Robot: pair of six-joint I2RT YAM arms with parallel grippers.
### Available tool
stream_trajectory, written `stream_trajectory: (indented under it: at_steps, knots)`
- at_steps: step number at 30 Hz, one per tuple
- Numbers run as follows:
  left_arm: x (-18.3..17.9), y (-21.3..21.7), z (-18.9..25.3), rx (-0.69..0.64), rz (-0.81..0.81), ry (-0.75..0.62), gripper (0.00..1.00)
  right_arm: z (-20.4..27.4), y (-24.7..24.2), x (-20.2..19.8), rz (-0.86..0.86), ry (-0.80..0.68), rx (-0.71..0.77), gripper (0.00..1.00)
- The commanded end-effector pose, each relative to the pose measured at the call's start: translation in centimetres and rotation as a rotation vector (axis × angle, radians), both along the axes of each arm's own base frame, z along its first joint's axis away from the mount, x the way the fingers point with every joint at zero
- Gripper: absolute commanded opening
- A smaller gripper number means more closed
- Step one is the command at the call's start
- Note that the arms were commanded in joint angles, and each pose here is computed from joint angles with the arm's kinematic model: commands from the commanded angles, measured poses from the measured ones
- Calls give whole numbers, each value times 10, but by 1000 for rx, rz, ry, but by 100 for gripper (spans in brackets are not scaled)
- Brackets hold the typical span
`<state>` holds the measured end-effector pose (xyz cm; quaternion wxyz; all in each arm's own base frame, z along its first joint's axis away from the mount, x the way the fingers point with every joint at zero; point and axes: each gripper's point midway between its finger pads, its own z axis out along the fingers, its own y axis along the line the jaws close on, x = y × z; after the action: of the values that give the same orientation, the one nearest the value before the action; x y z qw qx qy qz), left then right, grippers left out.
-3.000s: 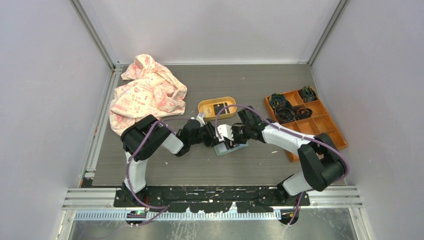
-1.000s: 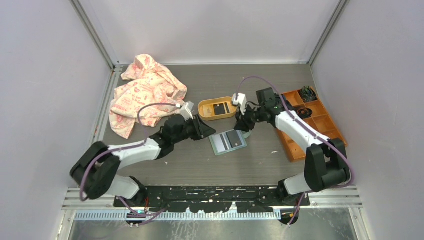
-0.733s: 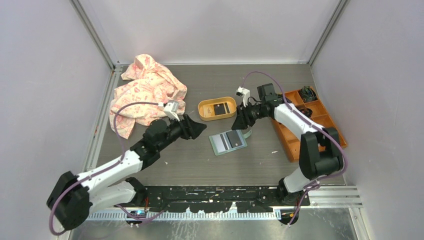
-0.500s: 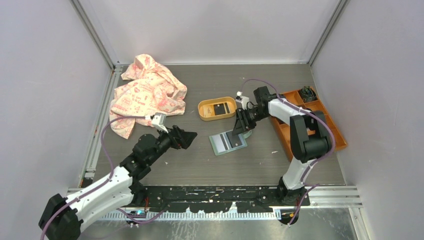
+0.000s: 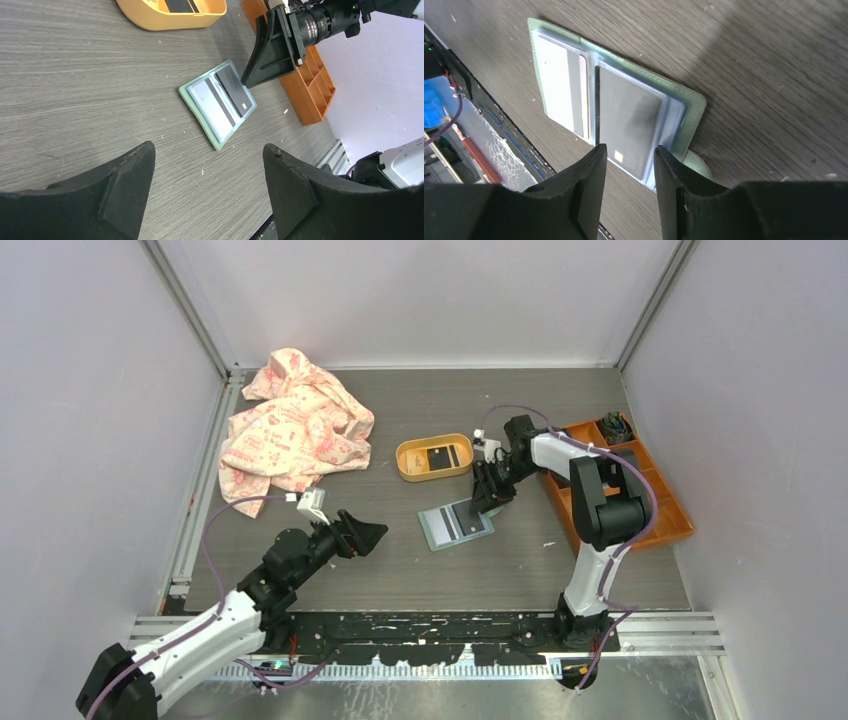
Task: Put the credit cards into the card holder
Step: Turn over the card slot in the card holder.
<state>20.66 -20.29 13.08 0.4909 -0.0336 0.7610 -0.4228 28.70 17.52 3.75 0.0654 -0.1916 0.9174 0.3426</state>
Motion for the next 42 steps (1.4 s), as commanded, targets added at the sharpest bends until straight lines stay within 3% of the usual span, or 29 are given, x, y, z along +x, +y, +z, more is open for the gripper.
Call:
stream_trajectory:
  at_steps: [1,9,18,32,42]
  knots:
    - [2,-7,9,-62,-11,-2,78,2,1,5,-11,24,4,46]
    - [0,-22,2,-85,-69,46,73,-5,5,-1,3,97,27,45]
    - [1,-31,-2,-85,-106,76,71,32,26,-6,21,120,237,41]
    - [3,-45,-3,-104,-149,105,71,53,43,-10,1,213,426,40]
    - [19,-82,0,-138,-240,139,64,50,49,-13,-19,280,478,40]
